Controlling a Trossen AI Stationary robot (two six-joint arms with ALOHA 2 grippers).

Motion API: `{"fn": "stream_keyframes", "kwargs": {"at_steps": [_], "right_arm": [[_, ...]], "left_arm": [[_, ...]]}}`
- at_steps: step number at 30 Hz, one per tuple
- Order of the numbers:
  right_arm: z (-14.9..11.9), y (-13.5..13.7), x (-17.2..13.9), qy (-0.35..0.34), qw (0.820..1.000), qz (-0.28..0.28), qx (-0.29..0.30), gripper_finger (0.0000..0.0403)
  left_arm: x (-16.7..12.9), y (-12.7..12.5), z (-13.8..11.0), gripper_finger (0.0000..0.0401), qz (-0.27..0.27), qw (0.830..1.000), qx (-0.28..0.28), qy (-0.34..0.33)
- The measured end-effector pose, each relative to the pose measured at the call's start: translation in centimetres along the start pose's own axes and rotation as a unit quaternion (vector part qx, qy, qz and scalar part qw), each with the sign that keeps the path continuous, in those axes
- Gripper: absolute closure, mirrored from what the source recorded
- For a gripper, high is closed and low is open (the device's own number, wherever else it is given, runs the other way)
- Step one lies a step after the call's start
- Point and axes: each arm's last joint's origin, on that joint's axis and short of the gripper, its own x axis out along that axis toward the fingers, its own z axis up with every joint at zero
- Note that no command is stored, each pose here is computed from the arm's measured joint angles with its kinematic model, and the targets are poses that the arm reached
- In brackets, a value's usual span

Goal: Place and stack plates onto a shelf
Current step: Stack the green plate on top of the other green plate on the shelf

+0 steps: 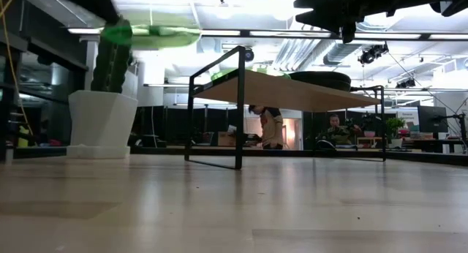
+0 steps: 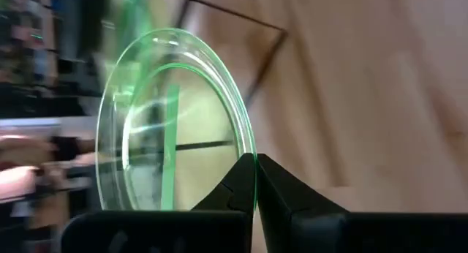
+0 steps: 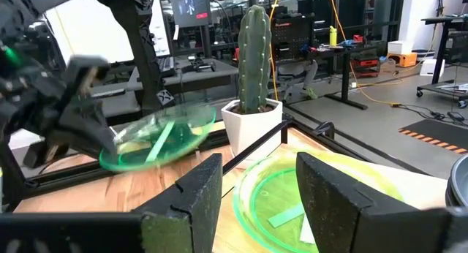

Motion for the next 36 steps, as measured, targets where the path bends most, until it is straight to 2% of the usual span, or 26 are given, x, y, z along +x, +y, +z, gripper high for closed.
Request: {"fn": "stream_keyframes", "kwargs": {"at_steps": [5,12,21,25,30,34,36], "right_arm": [[0.0,0.0,0.0,0.000,1.000,0.000,0.000,0.0240],[0.0,0.0,0.0,0.002,1.000,0.000,0.007,0.0240],[0.0,0.0,0.0,0.002,1.000,0.000,0.003,0.0240],[0.0,0.0,0.0,0.002,1.000,0.000,0.003,0.0240],[0.0,0.0,0.0,0.002,1.000,0.000,0.003,0.0240],[0.0,0.0,0.0,0.000,1.000,0.000,0.004,0.0240],[0.0,0.0,0.0,-0.001,1.000,0.000,0.004,0.0240]], "left_arm": [[-0.3,2.3,0.9,0.0401,0.045,0.999,0.028,-0.002],[0.1,4.7,1.2,0.0401,0.072,0.997,0.035,0.003],[0.9,8.1,0.3,0.0401,0.085,0.996,-0.009,0.014],[1.0,10.3,0.0,0.0401,0.077,0.996,-0.038,-0.032],[2.0,13.1,-0.1,0.0401,0.037,0.987,-0.055,-0.146],[4.4,14.8,-0.3,0.0401,0.044,0.979,-0.026,-0.196],[5.9,15.4,-0.4,0.0401,0.040,0.979,-0.003,-0.200]]}}
